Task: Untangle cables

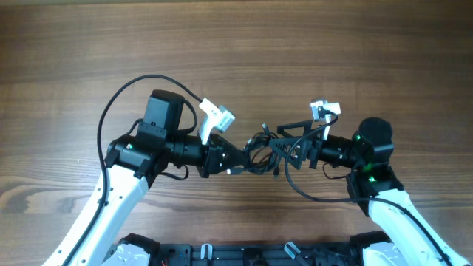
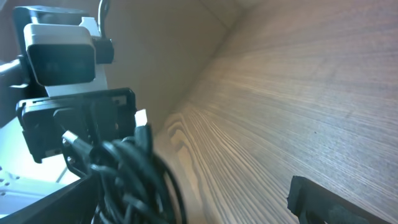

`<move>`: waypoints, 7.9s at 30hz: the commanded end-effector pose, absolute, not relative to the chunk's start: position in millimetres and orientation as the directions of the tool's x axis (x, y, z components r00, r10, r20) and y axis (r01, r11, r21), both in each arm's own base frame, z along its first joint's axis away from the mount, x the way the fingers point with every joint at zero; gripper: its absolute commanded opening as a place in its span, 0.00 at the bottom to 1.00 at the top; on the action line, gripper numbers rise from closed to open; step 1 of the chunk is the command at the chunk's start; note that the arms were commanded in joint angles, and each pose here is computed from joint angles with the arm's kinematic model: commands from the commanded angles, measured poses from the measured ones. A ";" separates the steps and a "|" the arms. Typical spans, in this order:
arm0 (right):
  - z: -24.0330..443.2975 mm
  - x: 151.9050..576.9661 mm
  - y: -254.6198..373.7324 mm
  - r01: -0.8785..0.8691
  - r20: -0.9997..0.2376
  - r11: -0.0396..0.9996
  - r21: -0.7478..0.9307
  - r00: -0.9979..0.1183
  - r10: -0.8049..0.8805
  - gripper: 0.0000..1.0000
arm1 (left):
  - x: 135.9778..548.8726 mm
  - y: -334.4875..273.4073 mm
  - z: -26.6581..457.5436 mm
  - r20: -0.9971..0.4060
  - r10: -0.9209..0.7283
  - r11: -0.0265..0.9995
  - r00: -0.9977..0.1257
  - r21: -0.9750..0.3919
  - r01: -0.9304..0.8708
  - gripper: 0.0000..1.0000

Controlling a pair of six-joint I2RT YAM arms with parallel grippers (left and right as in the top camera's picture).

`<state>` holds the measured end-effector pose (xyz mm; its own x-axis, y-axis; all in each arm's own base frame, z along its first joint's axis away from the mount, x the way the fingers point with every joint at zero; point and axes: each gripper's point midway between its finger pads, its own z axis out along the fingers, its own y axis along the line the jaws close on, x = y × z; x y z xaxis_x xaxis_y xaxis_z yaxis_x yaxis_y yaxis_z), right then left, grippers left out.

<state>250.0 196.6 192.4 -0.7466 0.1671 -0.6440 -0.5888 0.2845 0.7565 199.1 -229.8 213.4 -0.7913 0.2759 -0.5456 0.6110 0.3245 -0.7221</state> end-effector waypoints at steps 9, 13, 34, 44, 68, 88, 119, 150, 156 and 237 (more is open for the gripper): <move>180.9 278.7 185.4 -0.308 -0.421 0.329 0.893 -0.832 0.362 1.00 | 281.2 -164.2 175.2 -0.229 -0.374 0.719 -0.899 -0.684 -0.125 0.04; 185.0 261.1 194.8 -0.291 -0.359 0.252 0.923 -0.887 0.292 0.87 | 298.5 -154.4 177.5 -0.137 -0.603 0.616 -0.786 -0.706 -0.350 0.04; 174.8 246.6 243.9 0.222 0.157 0.118 0.968 -0.901 0.404 0.43 | 300.7 -191.5 190.2 -0.264 -0.620 0.644 -0.739 -0.709 -0.288 0.04; 175.3 248.9 243.1 0.313 0.255 0.071 0.947 -0.868 0.425 0.34 | 289.3 -209.0 190.2 -0.322 -0.581 0.689 -0.748 -0.684 -0.241 0.04; 184.3 256.5 244.8 0.385 0.348 -0.019 0.923 -0.813 0.467 0.28 | 280.9 -234.4 182.5 -0.353 -0.529 0.722 -0.771 -0.665 -0.191 0.04; 178.9 270.5 240.5 0.334 0.277 -0.002 0.942 -0.778 0.564 0.04 | 280.7 -232.6 178.3 -0.431 -0.429 0.791 -0.794 -0.603 -0.100 0.04; 175.2 268.3 227.5 -0.181 -0.301 0.309 0.934 -0.864 0.403 0.04 | 219.6 -280.2 215.9 -0.640 0.164 0.612 -0.751 -0.531 0.586 0.04; 228.7 193.4 235.2 -0.621 -0.621 -0.013 0.783 -0.783 -0.009 0.05 | 282.7 -257.6 252.4 -0.520 -0.420 0.658 -0.744 -0.739 0.145 0.04; 228.8 197.4 235.3 -0.621 -0.621 0.001 0.784 -0.784 0.009 0.13 | 288.9 -264.9 275.4 -0.452 -0.518 0.549 -0.726 -0.827 0.123 0.04; 213.6 275.3 168.1 -0.130 -0.159 0.100 0.986 -0.904 0.396 0.04 | 266.9 -271.1 222.4 -0.462 -0.236 0.655 -0.855 -0.726 0.211 0.85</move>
<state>275.0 168.0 207.0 -0.9021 0.3950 -0.1736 -0.1382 0.1165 0.9835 260.9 -268.5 235.6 -0.8494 -0.2275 -0.4763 0.2407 0.6362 -0.7331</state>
